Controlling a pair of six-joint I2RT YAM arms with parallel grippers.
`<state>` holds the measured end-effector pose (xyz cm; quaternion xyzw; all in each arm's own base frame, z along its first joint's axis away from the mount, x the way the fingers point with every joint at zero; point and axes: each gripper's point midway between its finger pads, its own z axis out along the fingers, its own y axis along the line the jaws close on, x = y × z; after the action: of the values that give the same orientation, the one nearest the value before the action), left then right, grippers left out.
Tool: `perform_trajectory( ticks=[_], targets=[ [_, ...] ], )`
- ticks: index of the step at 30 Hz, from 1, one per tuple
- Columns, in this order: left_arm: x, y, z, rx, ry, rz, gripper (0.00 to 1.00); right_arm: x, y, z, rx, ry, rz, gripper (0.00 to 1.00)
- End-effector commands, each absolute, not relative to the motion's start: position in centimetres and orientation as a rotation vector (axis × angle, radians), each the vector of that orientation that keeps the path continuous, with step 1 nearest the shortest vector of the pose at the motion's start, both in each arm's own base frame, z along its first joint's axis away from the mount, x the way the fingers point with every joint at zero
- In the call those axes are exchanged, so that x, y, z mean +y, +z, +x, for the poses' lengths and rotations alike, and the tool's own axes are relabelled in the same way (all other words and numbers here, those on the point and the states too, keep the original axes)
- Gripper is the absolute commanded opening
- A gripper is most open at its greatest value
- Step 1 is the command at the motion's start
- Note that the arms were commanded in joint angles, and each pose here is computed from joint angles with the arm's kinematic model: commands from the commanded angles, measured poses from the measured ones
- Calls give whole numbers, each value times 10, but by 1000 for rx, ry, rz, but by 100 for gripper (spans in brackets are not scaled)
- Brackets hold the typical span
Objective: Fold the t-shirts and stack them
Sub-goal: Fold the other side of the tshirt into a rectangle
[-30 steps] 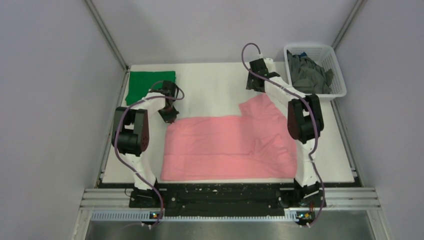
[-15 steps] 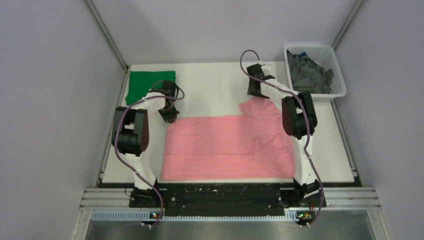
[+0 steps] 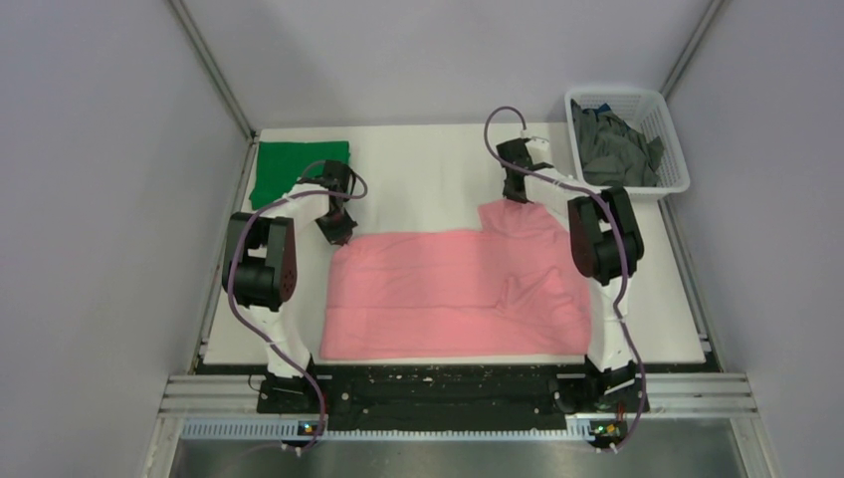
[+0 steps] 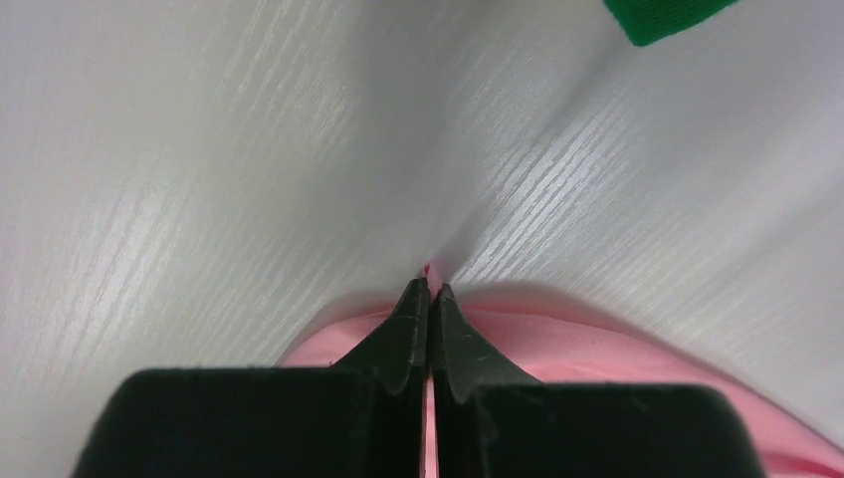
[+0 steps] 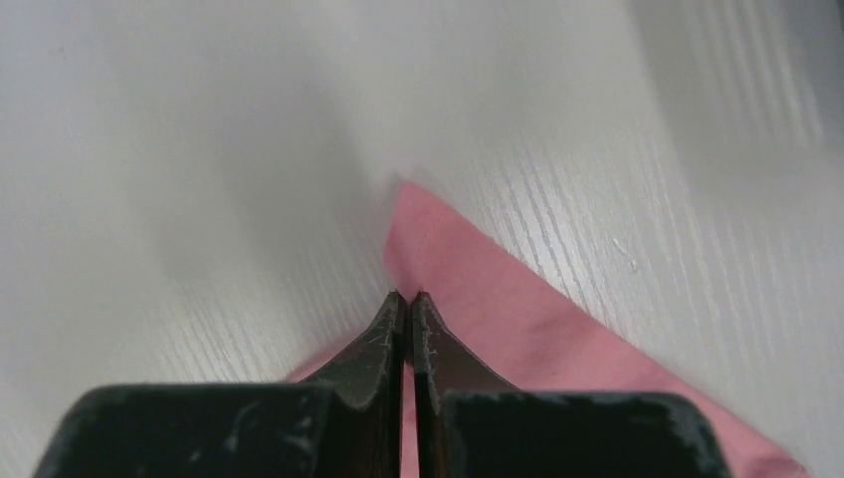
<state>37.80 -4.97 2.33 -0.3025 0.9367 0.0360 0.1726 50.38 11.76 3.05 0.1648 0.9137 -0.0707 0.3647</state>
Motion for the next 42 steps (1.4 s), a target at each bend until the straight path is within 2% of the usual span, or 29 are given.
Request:
perform_trajectory(
  ticks=[1,7,12,29,42],
  targets=[
    [-53,44,379,2634,56,-836,0,119,61,508,2284,-134,394,0],
    [-58,56,373,2610,5,-821,0,121,109,495,2184,-47,313,0],
    [-62,66,364,2594,-16,-795,0,121,137,453,2120,-3,301,0],
    [-56,83,303,2533,-30,-786,0,104,167,302,2130,61,219,0],
    [-46,78,263,2521,-9,-794,0,69,163,230,2193,70,278,0]
  ],
)
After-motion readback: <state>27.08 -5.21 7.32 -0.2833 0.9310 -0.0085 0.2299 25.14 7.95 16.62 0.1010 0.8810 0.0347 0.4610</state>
